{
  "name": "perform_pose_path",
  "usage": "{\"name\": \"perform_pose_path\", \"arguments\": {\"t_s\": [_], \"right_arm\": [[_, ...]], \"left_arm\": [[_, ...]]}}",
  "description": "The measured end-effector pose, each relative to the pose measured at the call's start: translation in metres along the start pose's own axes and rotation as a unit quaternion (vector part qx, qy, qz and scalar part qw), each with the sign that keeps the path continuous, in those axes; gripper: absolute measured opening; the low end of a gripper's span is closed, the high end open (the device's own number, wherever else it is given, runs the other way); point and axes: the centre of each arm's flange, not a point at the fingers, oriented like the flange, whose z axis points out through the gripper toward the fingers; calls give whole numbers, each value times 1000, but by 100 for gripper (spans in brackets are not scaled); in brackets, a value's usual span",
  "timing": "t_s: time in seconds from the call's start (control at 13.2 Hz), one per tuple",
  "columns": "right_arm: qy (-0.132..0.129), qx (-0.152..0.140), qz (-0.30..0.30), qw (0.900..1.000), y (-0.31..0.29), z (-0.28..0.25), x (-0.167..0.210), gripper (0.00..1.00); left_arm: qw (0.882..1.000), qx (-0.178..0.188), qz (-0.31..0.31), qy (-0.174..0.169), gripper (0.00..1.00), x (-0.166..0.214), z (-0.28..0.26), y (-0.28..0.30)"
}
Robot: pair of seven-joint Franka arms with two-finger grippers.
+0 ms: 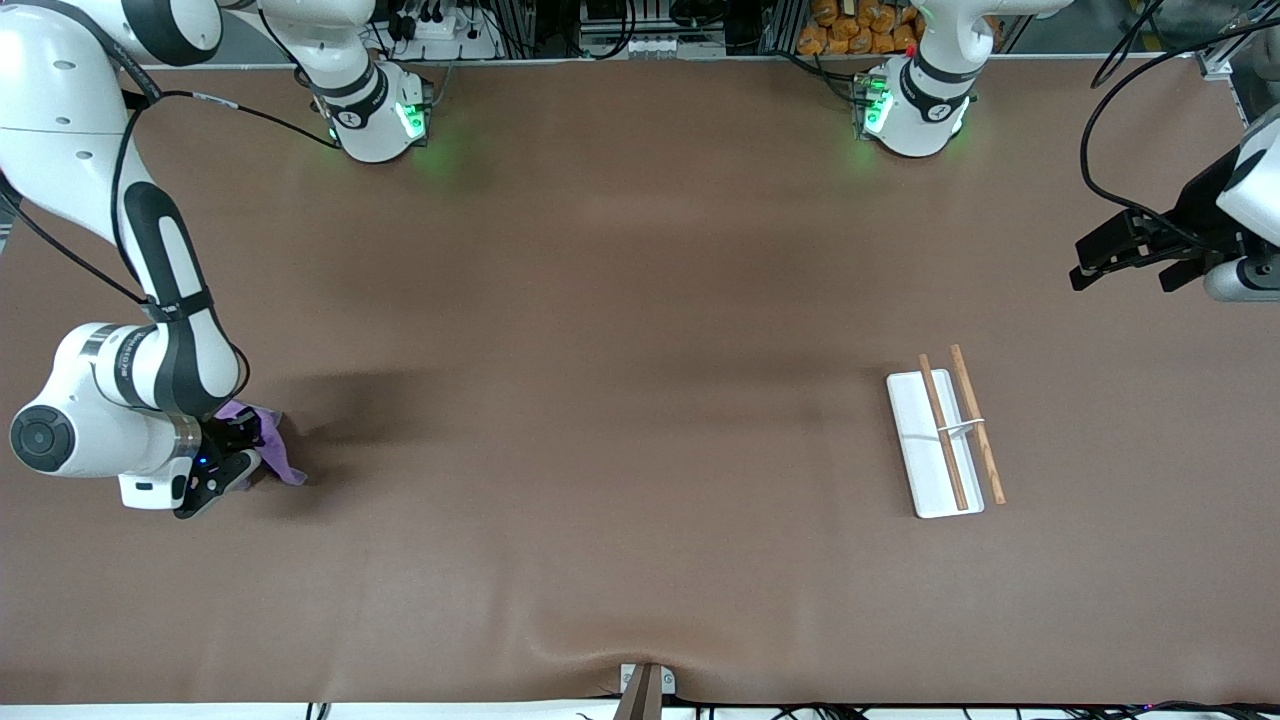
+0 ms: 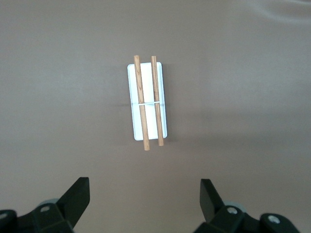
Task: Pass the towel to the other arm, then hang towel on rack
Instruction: 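Lift the purple towel up with the right gripper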
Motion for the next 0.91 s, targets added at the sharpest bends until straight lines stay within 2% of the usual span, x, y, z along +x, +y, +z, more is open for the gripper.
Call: {"name": "perform_pose_path", "arguments": {"t_s": [0.15, 0.3, 0.45, 0.91], "right_arm": [[2, 0, 1, 1000, 2, -11, 2, 3], [15, -8, 2, 1000, 3, -71, 7, 3], [25, -13, 2, 1000, -2, -106, 5, 3], [22, -5, -2, 1000, -12, -110, 10, 3]], "left_arm": [[1000, 0, 0, 0, 100, 0, 0, 0], [1000, 0, 0, 1, 100, 0, 0, 0], [1000, 0, 0, 1, 100, 0, 0, 0], [1000, 0, 1, 3, 100, 1, -1, 1]]}}
